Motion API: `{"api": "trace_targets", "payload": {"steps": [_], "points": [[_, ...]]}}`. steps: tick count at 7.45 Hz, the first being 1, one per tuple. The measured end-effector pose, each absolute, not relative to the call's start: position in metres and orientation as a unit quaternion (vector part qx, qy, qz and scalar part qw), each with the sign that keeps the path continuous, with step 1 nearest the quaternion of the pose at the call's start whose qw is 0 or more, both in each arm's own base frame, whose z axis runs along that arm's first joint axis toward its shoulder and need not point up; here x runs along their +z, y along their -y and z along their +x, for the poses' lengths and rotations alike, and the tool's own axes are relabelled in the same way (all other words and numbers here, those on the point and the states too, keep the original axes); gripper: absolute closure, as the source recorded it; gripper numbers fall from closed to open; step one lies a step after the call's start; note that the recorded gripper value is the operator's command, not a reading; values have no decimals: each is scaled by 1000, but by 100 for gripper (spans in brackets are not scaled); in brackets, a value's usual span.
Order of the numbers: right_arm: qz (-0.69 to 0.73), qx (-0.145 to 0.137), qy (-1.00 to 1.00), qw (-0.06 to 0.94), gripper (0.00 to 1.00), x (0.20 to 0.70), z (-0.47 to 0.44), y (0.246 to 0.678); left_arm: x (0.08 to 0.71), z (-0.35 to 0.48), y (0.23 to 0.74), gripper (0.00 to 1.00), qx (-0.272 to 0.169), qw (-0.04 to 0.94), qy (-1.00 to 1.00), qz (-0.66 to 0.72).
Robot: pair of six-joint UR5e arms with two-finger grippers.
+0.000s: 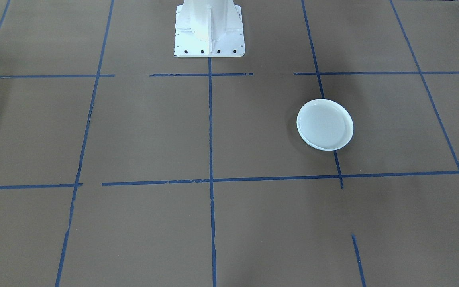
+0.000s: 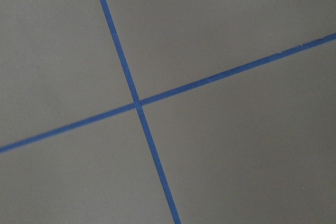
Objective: Stack plate in center
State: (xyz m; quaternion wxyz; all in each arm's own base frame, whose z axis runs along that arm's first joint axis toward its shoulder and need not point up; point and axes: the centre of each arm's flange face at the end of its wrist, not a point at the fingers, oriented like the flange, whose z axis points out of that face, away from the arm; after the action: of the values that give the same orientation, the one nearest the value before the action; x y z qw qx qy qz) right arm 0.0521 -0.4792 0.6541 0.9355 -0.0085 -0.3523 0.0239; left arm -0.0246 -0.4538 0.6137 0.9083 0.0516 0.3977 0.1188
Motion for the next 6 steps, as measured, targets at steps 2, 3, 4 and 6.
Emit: {"api": "trace_targets", "payload": {"steps": [2, 3, 4, 6], "points": [[-9, 24, 352, 936, 0, 654, 52, 479, 653, -44, 430, 0, 96, 901, -420, 40], [-9, 24, 353, 935, 0, 654, 52, 479, 655, -51, 428, 0, 88, 902, -421, 43], [-9, 24, 353, 935, 0, 654, 52, 479, 654, -61, 428, 0, 79, 903, -420, 49], [-8, 24, 353, 935, 0, 654, 52, 479, 653, -79, 428, 0, 59, 910, -408, 54]]}}
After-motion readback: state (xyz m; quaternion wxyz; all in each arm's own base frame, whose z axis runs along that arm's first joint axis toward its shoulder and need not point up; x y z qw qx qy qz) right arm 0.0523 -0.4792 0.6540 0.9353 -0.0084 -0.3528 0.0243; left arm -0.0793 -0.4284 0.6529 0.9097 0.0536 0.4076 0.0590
